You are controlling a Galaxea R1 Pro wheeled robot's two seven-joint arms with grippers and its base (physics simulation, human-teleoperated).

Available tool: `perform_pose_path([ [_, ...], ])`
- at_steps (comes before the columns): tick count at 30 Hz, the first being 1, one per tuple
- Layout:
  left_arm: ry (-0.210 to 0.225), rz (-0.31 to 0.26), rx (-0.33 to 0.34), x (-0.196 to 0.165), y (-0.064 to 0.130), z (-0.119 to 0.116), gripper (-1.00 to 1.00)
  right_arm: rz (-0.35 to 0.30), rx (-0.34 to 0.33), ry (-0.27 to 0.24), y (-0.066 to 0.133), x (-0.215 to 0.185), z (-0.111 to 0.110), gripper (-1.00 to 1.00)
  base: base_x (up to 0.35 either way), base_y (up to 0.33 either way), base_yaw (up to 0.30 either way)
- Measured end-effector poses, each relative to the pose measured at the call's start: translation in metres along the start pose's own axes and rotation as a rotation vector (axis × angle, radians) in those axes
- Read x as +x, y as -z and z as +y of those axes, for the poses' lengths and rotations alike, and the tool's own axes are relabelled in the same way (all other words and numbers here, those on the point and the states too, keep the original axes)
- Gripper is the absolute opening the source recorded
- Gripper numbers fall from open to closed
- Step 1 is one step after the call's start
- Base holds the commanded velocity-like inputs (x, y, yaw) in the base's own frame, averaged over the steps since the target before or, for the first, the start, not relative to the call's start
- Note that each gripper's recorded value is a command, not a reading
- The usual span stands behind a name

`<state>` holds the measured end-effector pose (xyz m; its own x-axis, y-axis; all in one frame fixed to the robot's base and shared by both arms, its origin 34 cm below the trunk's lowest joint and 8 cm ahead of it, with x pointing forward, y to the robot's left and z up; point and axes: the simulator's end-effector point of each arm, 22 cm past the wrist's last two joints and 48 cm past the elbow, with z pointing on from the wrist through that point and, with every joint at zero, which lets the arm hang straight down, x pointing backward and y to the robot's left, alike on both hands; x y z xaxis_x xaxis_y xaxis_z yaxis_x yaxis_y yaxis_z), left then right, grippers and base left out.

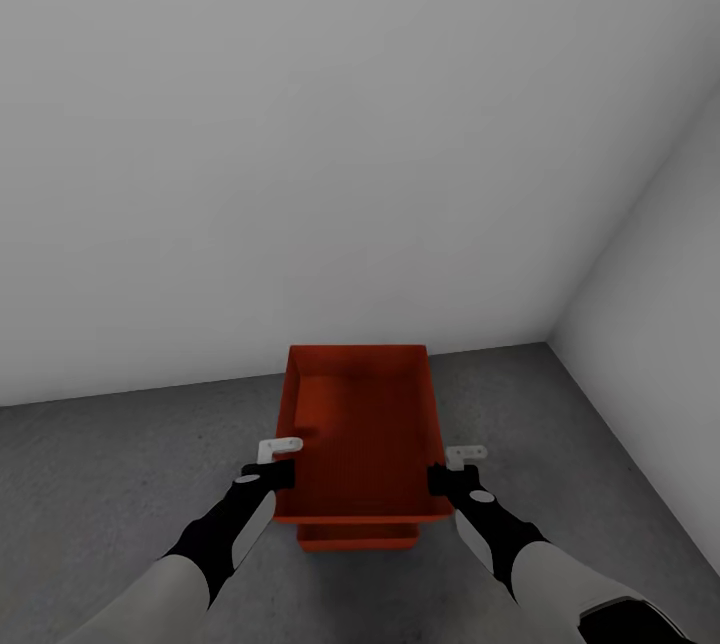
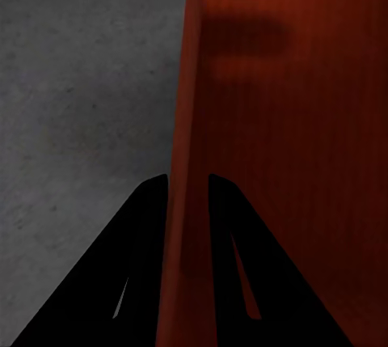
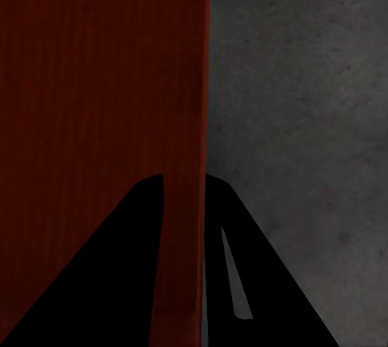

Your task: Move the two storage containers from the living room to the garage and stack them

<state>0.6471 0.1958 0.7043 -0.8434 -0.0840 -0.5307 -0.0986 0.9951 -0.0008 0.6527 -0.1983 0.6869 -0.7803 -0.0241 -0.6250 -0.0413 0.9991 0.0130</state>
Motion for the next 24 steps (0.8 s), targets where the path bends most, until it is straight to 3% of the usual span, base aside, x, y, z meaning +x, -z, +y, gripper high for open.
perform_pose_path([
  [24,-0.001,-0.003,0.0,0.0,-0.012,0.0,-1.0,-0.003,0.0,-0.001,-0.012,0.002,0.0,-1.0,0.0,0.0,0.0],
])
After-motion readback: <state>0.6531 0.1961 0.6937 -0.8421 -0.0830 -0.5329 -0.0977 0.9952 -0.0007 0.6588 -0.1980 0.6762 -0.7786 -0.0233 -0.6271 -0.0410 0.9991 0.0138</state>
